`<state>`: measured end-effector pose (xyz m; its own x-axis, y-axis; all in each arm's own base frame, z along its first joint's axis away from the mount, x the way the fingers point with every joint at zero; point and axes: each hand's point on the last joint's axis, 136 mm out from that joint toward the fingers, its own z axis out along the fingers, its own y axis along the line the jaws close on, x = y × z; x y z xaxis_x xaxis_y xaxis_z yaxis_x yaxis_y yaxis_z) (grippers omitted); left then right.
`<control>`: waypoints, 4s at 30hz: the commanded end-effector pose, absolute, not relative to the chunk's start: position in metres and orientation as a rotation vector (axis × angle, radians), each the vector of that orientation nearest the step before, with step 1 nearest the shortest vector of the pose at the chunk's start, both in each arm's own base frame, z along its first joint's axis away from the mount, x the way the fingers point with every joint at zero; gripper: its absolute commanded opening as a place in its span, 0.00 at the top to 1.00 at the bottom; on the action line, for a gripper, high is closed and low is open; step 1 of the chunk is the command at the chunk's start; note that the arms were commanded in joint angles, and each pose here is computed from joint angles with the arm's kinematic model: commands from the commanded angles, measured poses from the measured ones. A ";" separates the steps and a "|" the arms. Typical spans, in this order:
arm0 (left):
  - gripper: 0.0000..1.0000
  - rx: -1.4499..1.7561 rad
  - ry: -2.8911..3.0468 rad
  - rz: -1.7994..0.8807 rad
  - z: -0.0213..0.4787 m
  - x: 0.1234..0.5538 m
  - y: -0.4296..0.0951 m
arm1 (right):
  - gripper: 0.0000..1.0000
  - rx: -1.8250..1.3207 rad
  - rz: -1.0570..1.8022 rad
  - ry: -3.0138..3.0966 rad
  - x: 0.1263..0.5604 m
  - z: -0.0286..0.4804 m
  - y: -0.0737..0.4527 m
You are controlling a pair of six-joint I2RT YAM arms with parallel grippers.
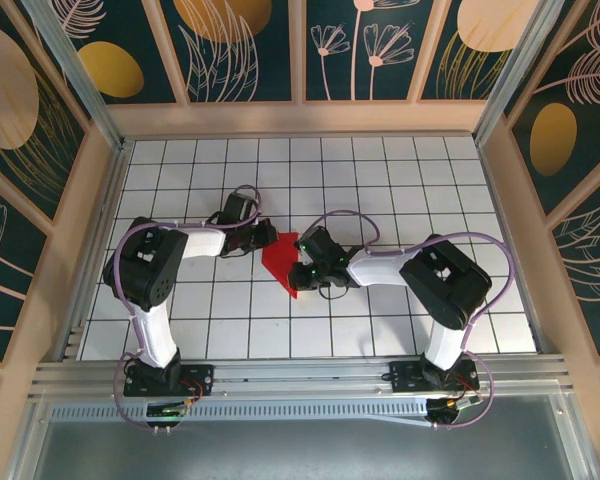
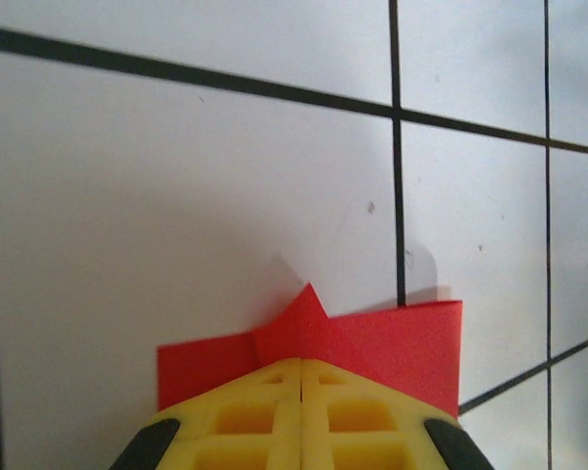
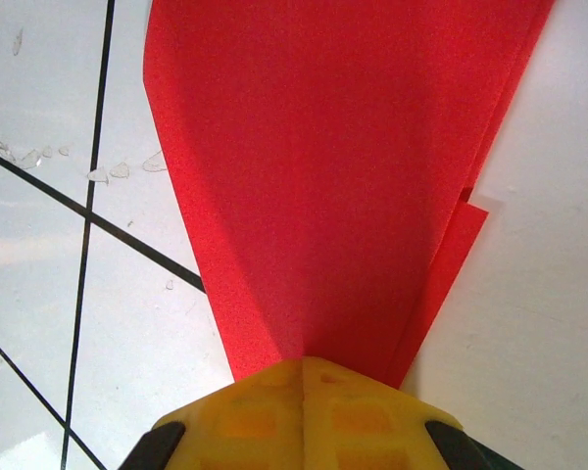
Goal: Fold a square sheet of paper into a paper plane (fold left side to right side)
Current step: Fourth fold the wing at the center of the table.
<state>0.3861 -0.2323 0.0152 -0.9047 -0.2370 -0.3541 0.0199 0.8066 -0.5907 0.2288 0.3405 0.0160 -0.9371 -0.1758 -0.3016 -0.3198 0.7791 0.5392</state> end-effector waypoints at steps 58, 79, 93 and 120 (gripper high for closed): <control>1.00 0.061 2.565 -0.872 -0.007 0.326 -0.241 | 1.00 -0.490 1.123 2.657 0.219 0.076 0.346; 1.00 0.054 2.585 -0.841 -0.011 0.324 -0.237 | 1.00 -0.405 1.197 2.631 0.256 0.049 0.375; 1.00 0.011 2.619 -0.781 -0.018 0.325 -0.230 | 1.00 -0.385 1.050 2.760 0.251 0.008 0.365; 1.00 -0.049 2.661 -0.692 -0.034 0.326 -0.219 | 1.00 -0.471 1.056 2.867 0.195 0.008 0.346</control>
